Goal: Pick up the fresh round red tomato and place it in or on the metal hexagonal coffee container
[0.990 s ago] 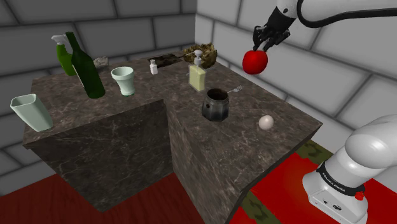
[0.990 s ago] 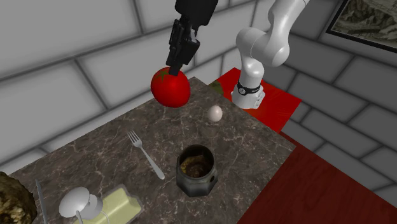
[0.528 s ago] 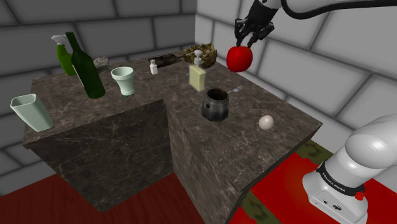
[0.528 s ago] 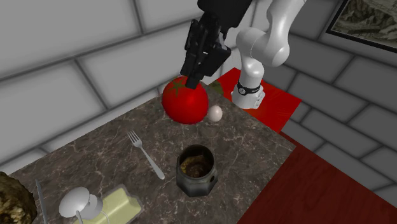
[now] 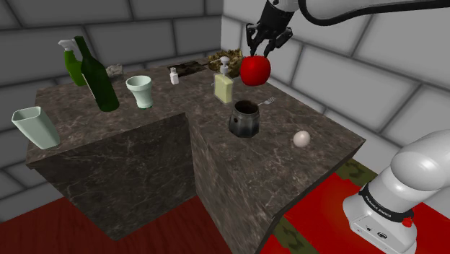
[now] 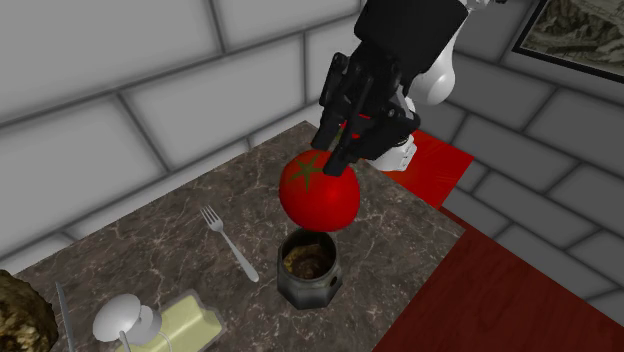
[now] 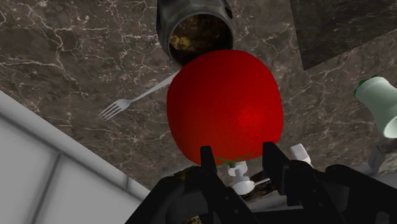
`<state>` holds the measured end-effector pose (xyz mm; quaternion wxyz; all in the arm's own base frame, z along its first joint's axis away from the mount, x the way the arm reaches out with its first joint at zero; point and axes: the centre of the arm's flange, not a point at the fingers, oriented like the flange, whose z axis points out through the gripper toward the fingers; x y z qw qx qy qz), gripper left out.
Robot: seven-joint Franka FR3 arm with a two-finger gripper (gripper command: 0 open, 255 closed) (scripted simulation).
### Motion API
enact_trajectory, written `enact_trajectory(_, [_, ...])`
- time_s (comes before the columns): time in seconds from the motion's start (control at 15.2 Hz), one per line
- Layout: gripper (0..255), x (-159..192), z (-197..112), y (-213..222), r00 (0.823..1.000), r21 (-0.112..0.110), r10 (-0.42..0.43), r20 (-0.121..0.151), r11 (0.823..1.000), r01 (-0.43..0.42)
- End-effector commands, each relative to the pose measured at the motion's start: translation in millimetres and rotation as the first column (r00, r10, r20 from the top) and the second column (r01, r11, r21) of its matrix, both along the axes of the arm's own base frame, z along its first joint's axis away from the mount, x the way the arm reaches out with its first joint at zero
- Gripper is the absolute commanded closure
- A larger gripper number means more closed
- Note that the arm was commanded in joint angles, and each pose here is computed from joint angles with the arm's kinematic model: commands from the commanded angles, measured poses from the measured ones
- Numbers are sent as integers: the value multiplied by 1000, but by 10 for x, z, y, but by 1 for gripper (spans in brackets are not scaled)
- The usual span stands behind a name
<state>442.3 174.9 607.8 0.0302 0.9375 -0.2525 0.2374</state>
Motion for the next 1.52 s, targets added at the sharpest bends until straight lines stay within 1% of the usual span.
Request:
enact_trajectory(0.0, [255, 4, -99, 6, 1000, 0, 0, 0, 1000, 0])
enact_trajectory(1.32, [255, 4, -1162, 6, 1000, 0, 0, 0, 1000, 0])
enact_trajectory(1.45, [255, 4, -1162, 6, 1000, 0, 0, 0, 1000, 0])
